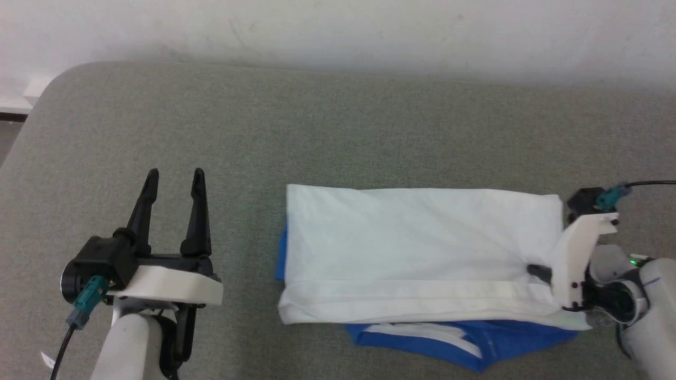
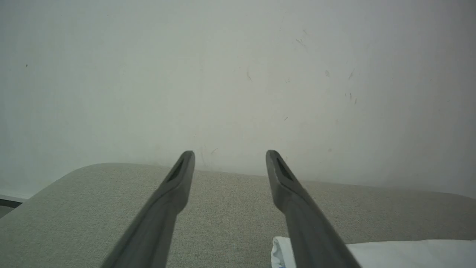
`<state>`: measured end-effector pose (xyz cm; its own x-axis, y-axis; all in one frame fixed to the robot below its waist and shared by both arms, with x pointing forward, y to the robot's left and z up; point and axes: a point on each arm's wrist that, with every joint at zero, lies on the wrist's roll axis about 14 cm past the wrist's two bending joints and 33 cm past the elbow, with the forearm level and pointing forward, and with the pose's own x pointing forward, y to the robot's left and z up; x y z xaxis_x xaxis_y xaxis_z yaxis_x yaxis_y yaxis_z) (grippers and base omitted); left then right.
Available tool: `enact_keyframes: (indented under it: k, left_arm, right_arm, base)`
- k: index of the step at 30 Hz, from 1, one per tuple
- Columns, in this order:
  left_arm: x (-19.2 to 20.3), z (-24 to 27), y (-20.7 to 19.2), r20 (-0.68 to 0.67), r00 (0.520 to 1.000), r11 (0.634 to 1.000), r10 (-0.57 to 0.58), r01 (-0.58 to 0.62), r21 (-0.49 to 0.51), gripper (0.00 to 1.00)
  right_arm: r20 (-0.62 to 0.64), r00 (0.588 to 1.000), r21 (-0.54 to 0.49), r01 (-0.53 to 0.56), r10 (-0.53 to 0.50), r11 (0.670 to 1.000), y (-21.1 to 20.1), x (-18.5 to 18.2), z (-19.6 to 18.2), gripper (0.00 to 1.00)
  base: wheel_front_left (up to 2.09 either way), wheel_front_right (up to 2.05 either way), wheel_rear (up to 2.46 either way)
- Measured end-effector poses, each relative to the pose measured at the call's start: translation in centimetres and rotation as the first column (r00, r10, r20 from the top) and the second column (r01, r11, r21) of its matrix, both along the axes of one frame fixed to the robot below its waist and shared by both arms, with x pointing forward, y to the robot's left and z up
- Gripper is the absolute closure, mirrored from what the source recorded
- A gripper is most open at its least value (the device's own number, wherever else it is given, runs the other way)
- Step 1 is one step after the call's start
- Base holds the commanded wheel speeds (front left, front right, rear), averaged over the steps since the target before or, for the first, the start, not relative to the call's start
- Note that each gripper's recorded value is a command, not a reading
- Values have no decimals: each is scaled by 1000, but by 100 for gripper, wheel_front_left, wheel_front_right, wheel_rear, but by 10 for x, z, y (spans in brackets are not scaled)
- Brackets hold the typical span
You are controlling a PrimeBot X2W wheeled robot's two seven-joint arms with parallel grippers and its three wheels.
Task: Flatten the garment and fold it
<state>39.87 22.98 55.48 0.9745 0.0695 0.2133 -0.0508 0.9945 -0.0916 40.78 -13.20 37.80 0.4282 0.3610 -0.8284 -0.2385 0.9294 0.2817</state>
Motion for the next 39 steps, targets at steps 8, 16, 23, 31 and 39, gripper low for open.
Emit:
enact_keyframes:
  k: [8, 16, 23, 31, 39]
  left_arm:
    - [-8, -5, -4, -10, 1000, 1000, -5, 5, -6, 0]
    - [-18, 1, -6, 9, 1000, 1000, -9, 9, -21, 0]
    - [-26, 6, -7, 27, 1000, 1000, -8, 9, -24, 0]
    - [-29, 3, -1, 18, 1000, 1000, 0, 1, -26, 0]
    - [-33, -5, 8, -6, 1000, 999, 27, -27, -30, 0]
  right_arm:
    - [12, 994, -148, 109, -108, 983, -72, -7, 6, 100]
    - [163, 985, -142, -32, 55, 989, -34, -2, 63, 100]
    - [284, 938, -95, -177, 197, 980, 18, -8, 106, 100]
    - [278, 916, -10, -298, 289, 955, 84, -12, 99, 100]
    - [226, 906, -12, -365, 358, 931, 124, -3, 72, 100]
  base:
    - [0, 0, 0]
    - [0, 0, 0]
    - [0, 0, 0]
    - [0, 0, 0]
    - [0, 0, 0]
